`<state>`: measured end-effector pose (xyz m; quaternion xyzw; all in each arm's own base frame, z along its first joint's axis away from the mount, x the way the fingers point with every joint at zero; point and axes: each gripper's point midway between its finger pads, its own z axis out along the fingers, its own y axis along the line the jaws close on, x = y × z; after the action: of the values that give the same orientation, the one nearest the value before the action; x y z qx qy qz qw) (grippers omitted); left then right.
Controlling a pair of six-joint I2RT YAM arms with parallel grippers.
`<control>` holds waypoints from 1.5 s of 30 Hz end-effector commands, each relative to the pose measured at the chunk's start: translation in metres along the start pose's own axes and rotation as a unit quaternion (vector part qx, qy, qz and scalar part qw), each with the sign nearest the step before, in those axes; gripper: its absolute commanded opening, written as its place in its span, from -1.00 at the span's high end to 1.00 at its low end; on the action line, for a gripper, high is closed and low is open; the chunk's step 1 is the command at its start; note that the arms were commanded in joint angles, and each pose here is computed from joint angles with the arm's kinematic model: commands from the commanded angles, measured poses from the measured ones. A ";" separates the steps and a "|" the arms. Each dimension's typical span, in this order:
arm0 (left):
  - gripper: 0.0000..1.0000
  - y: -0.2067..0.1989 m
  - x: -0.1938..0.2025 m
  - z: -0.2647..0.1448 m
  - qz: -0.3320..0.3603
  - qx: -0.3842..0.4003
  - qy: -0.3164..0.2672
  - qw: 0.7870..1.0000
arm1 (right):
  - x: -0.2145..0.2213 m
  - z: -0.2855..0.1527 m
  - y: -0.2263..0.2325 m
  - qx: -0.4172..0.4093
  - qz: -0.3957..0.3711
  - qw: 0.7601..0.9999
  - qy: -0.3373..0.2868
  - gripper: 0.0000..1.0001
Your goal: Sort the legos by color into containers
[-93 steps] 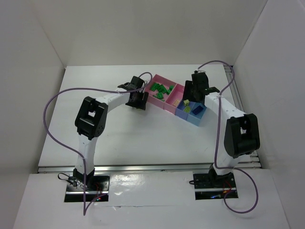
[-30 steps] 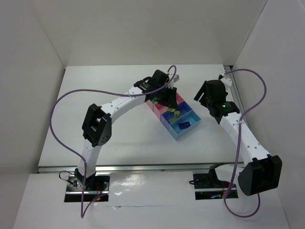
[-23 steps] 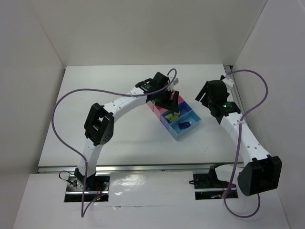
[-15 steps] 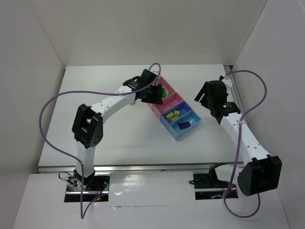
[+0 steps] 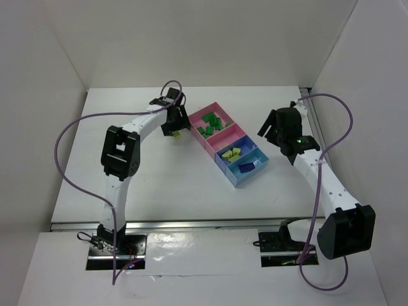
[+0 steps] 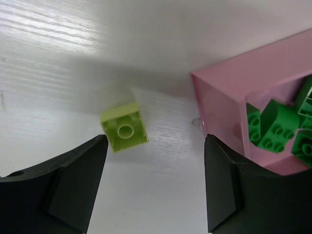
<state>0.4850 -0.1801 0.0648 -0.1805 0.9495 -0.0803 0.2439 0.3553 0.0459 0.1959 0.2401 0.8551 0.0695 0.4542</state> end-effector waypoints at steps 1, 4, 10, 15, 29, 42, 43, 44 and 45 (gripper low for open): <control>-0.65 -0.002 -0.007 -0.002 -0.015 -0.029 -0.007 0.999 | -0.014 0.002 0.007 -0.013 -0.005 1.000 -0.025 -0.53; -0.57 0.005 -0.002 0.007 -0.034 -0.048 -0.004 0.998 | -0.010 0.005 0.007 -0.014 -0.012 1.000 -0.018 -0.53; -0.49 0.021 0.004 0.023 -0.052 -0.081 0.000 0.995 | -0.004 0.011 0.006 -0.012 -0.014 1.000 -0.006 -0.53; -0.30 0.021 0.010 0.036 -0.046 -0.082 0.014 0.995 | 0.001 0.016 0.006 -0.011 -0.017 1.000 0.004 -0.53; 0.64 0.000 -0.010 -0.041 0.002 -0.011 -0.037 0.999 | 0.011 0.021 0.001 -0.002 -0.020 1.000 0.016 -0.53; 0.64 -0.168 0.103 -0.126 0.247 0.204 0.000 0.947 | 0.001 0.003 -0.014 0.018 0.000 1.000 -0.013 -0.56; 0.64 -0.177 0.115 -0.127 0.256 0.215 0.008 0.942 | 0.003 0.002 -0.018 0.026 -0.002 1.000 -0.010 -0.56; 0.64 -0.184 0.116 -0.128 0.252 0.226 0.014 0.941 | 0.000 0.001 -0.015 0.024 -0.001 1.000 -0.014 -0.56; 0.64 -0.186 0.125 -0.125 0.250 0.235 0.033 0.939 | -0.002 0.000 -0.017 0.028 -0.008 0.999 -0.015 -0.56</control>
<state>0.3794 -0.3812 0.1750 0.1138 0.9243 -0.2195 0.2908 0.3499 0.0417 0.1749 0.2342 0.8673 0.0532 0.4361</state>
